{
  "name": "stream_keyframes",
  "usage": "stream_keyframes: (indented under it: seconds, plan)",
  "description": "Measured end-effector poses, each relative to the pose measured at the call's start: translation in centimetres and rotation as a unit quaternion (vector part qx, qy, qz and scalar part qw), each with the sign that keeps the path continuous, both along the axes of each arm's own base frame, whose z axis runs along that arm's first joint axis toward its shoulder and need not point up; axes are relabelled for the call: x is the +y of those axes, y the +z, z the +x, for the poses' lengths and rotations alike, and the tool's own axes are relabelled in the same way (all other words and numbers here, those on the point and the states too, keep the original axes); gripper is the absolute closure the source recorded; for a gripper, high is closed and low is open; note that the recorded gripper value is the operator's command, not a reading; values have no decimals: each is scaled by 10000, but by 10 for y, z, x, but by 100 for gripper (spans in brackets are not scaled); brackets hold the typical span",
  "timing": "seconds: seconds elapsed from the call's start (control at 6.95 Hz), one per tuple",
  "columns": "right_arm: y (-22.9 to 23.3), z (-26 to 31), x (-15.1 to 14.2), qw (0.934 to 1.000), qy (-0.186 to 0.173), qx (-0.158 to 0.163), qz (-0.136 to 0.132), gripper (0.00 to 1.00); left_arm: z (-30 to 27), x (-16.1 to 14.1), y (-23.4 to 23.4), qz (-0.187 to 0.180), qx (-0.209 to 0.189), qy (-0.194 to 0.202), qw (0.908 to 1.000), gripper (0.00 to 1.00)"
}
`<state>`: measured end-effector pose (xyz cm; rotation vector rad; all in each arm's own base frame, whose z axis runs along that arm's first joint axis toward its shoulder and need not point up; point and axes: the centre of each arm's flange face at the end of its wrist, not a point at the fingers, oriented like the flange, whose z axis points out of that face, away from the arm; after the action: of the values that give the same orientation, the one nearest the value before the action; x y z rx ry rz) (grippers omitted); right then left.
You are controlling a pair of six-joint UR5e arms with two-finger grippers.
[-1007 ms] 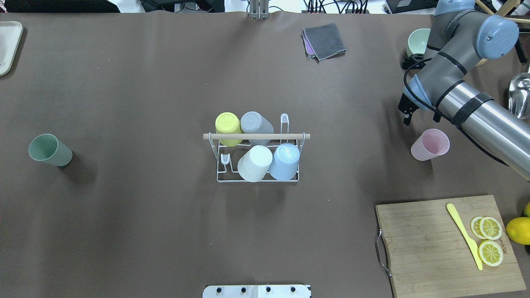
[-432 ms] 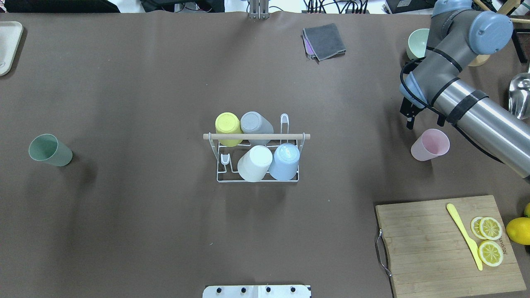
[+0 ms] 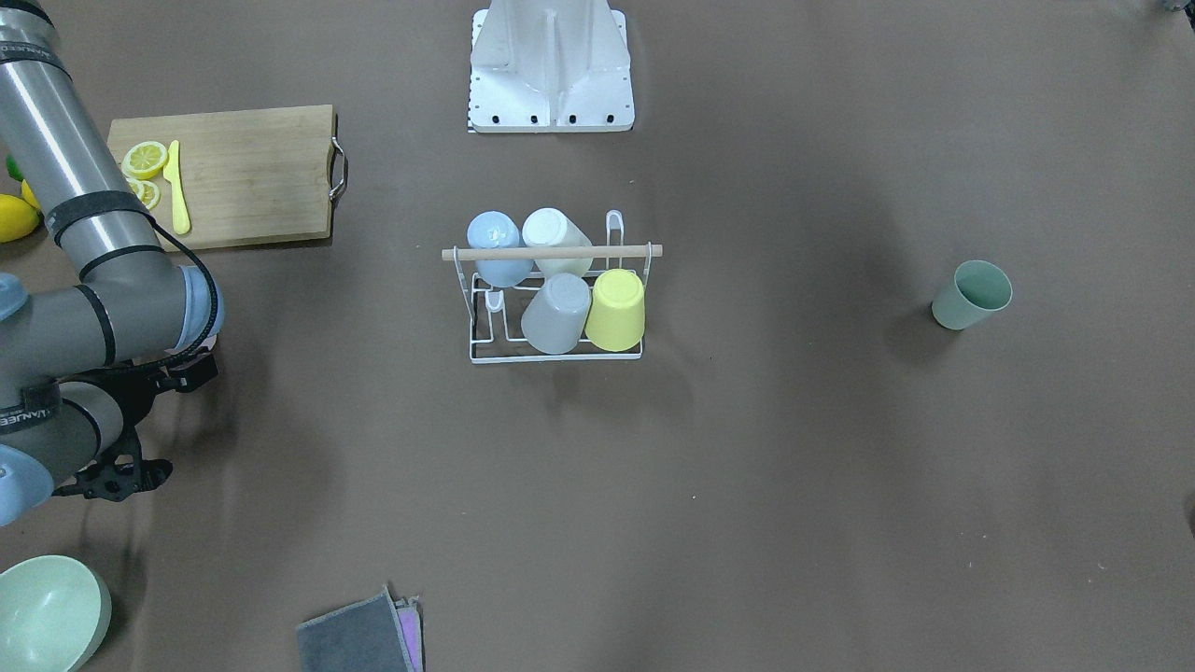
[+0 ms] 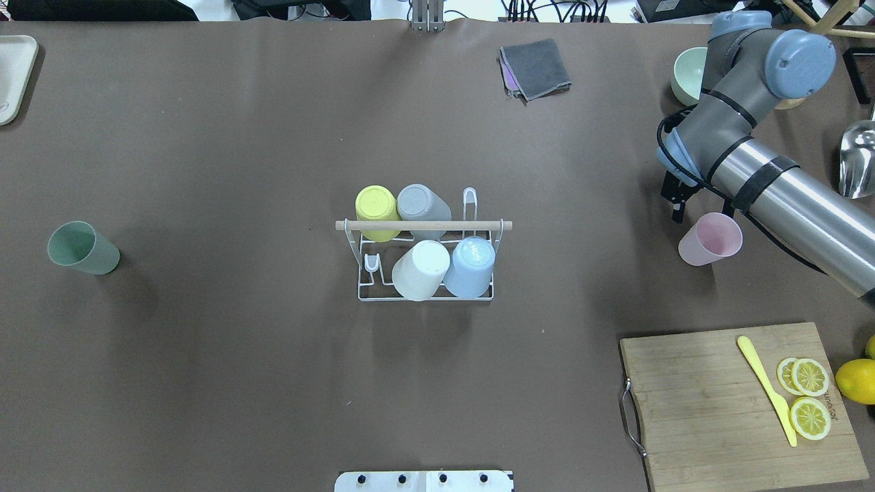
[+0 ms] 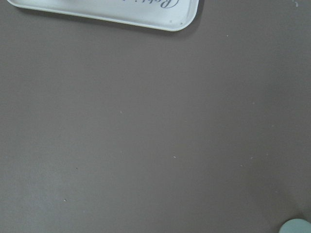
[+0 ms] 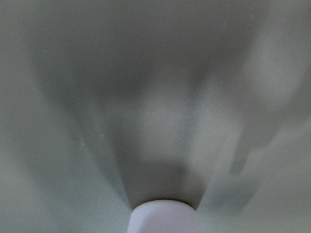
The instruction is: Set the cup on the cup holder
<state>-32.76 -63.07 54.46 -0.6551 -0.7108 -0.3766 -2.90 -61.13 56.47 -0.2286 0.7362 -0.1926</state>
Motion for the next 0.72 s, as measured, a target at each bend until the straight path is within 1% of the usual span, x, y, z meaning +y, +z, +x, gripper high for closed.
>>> stream_keyframes:
  seconds: [0.14, 0.29, 0.58, 0.72]
  plan:
    - [4, -2, 1, 10000, -12, 8, -47, 3, 12, -28, -8, -170, -13, 75, 9998, 2]
    - [7, -3, 2, 10000, -12, 10, -80, 5, 25, -48, -11, -284, -24, 164, 9995, 2]
    - [11, -8, 7, 9998, -54, 39, -161, 6, 38, -75, -22, -417, -43, 204, 9989, 2]
    - [12, -11, 10, 9997, -94, 61, -205, 6, 41, -86, -35, -518, -55, 111, 9986, 2]
